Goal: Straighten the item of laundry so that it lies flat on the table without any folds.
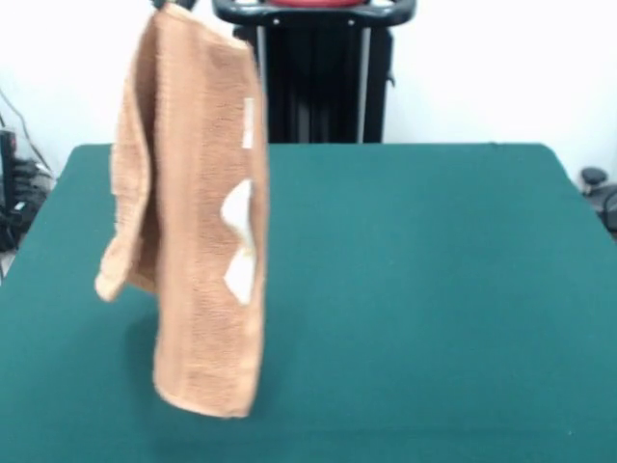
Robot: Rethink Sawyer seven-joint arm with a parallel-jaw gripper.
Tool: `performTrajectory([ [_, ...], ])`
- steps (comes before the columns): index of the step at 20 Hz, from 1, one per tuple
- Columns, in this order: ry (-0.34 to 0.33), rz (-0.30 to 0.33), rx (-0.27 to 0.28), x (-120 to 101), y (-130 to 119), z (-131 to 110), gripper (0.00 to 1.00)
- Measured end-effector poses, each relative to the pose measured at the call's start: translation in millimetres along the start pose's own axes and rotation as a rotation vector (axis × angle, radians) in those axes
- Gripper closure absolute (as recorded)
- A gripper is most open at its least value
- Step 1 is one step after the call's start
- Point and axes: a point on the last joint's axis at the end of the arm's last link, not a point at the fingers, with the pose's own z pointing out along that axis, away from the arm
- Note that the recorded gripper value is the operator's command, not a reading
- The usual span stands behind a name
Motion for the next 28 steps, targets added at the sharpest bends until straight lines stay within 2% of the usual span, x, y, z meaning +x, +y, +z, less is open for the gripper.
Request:
performTrajectory([
  [9,0.01,0.01,0.02,11.5,66.9,-15.3,1.0],
  [11,0.012,0.001,0.049,21.1,89.9,-15.0,1.0],
  [16,0.0,0.001,0.12,39.0,120.8,-11.9,1.0],
  [19,-0.021,0.038,0.179,54.5,144.2,-7.2,1.0],
  [21,-0.034,0.104,0.212,67.2,163.8,-1.2,1.0],
  [28,-0.024,0.259,0.246,91.2,187.6,18.7,1.0],
])
